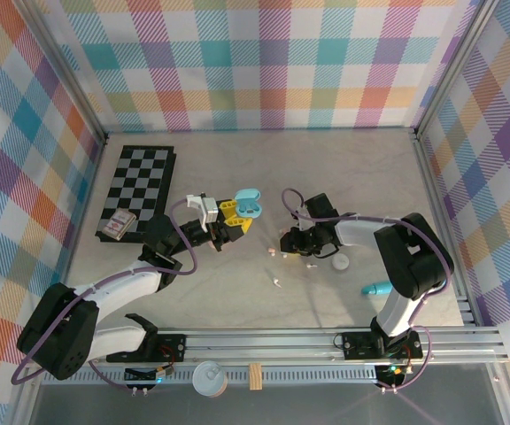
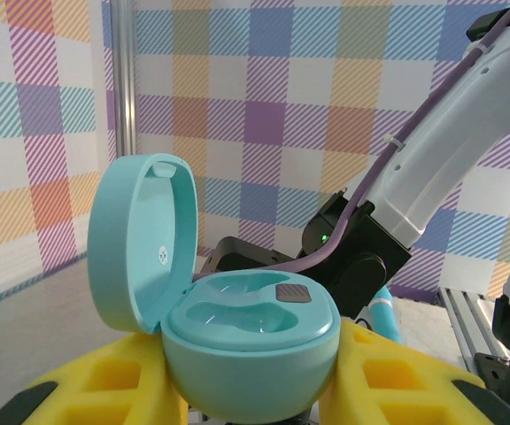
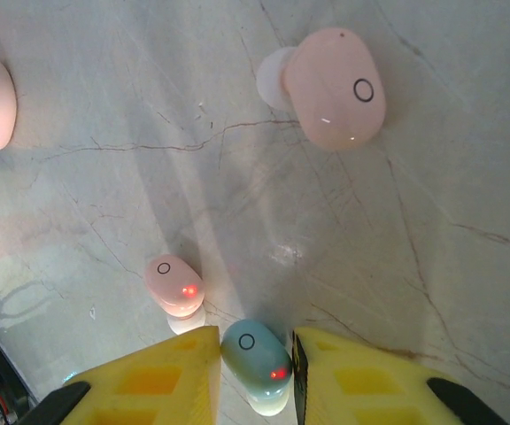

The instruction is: Insert wireless bluetooth earbuds into charging case

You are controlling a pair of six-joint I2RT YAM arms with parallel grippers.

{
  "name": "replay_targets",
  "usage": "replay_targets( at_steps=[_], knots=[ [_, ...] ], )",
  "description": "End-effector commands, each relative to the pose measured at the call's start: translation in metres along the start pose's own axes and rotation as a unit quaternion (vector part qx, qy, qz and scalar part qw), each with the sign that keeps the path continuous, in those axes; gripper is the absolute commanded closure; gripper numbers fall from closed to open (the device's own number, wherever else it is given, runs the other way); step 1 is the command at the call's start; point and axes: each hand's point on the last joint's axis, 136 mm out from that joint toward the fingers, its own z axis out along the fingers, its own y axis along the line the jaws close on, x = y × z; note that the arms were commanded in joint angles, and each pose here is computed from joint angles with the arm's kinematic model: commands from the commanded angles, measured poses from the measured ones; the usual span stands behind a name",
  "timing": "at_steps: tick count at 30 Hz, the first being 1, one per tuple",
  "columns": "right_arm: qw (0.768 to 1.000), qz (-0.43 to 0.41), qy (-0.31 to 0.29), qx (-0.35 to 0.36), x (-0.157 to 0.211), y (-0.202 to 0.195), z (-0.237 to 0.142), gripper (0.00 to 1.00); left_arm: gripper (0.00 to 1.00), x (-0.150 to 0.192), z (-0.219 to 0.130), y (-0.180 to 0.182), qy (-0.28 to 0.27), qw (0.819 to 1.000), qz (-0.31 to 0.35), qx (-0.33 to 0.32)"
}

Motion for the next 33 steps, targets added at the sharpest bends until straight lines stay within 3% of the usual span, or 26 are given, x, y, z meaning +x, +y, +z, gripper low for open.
replay_targets(
  at_steps=[1, 23, 33],
  knots=[
    [1.0, 0.0, 0.016, -0.026, 0.009, 0.007, 0.003, 0.72, 0.67, -0.012, -0.001, -0.003, -0.015, 1.0, 0.016, 0.008],
    [0.998, -0.029, 0.046, 0.023, 0.016, -0.006, 0.013, 0.76, 0.67, -0.013, -0.003, -0.004, -0.015, 1.0, 0.019, 0.006],
    [0.999, -0.017, 0.016, 0.043, 0.008, -0.002, -0.004, 0.8, 0.66, -0.011, -0.003, -0.003, -0.01, 1.0, 0.02, 0.005]
  ],
)
